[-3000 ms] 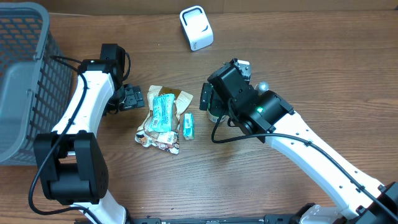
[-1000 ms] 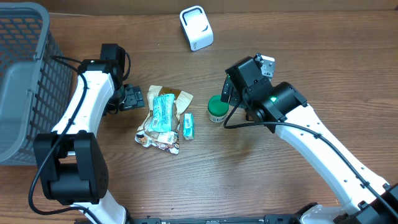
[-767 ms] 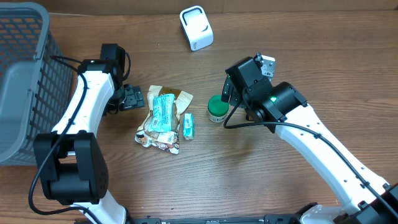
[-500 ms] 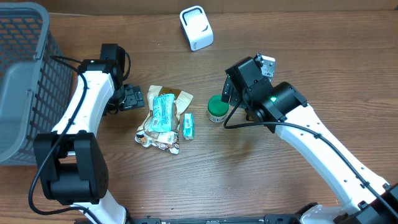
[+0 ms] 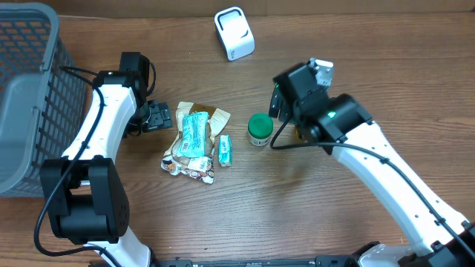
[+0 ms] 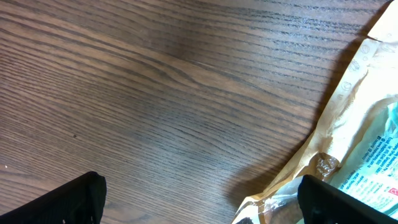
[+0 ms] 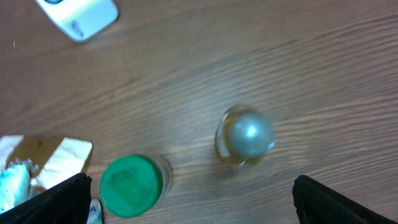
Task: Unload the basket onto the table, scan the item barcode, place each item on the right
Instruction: 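Move the right gripper right onto the yellow-labelled bottle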
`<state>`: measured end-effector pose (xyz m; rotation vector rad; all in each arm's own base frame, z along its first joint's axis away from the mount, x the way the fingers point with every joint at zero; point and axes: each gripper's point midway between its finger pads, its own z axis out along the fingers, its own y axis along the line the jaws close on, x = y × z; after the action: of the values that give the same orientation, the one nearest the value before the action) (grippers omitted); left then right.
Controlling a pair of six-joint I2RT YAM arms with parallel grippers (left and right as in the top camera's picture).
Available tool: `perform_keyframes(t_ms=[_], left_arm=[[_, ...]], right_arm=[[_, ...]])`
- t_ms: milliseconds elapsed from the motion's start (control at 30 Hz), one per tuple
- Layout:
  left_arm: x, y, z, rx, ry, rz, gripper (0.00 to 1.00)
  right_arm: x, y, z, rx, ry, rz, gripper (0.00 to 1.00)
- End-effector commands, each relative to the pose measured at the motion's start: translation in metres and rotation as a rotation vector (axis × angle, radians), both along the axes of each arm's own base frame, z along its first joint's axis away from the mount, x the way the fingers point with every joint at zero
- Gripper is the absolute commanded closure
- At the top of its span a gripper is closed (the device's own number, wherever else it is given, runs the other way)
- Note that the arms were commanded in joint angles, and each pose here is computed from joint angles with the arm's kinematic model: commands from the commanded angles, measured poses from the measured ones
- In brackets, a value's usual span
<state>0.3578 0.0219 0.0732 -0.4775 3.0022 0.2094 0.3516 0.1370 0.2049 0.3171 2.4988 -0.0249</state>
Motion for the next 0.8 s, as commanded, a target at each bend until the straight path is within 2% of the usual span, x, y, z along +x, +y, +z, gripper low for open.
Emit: perform_keyframes(t_ms=[0,167,367,767], left_arm=[[0.005,0.003,0.007,0.008,-0.024,-0.001,0.0],[0.005,0.003,0.007,0.008,-0.024,-0.001,0.0],[0.005,0.003,0.007,0.008,-0.024,-0.001,0.0],[0.005,0.003,0.007,0.008,-0.024,-0.001,0.0]], right_arm=[[0.015,-0.016,0.03,0.054,-0.054,-0.038,0.0],[0.025,-0.042,0.019,0.104,-0.002,-0.078,0.0],[0.031,-0.037,-0.009,0.101,0.108,0.096,0.0],[0.042,-0.044,-0.066,-0.018,0.245,0.124,0.0]])
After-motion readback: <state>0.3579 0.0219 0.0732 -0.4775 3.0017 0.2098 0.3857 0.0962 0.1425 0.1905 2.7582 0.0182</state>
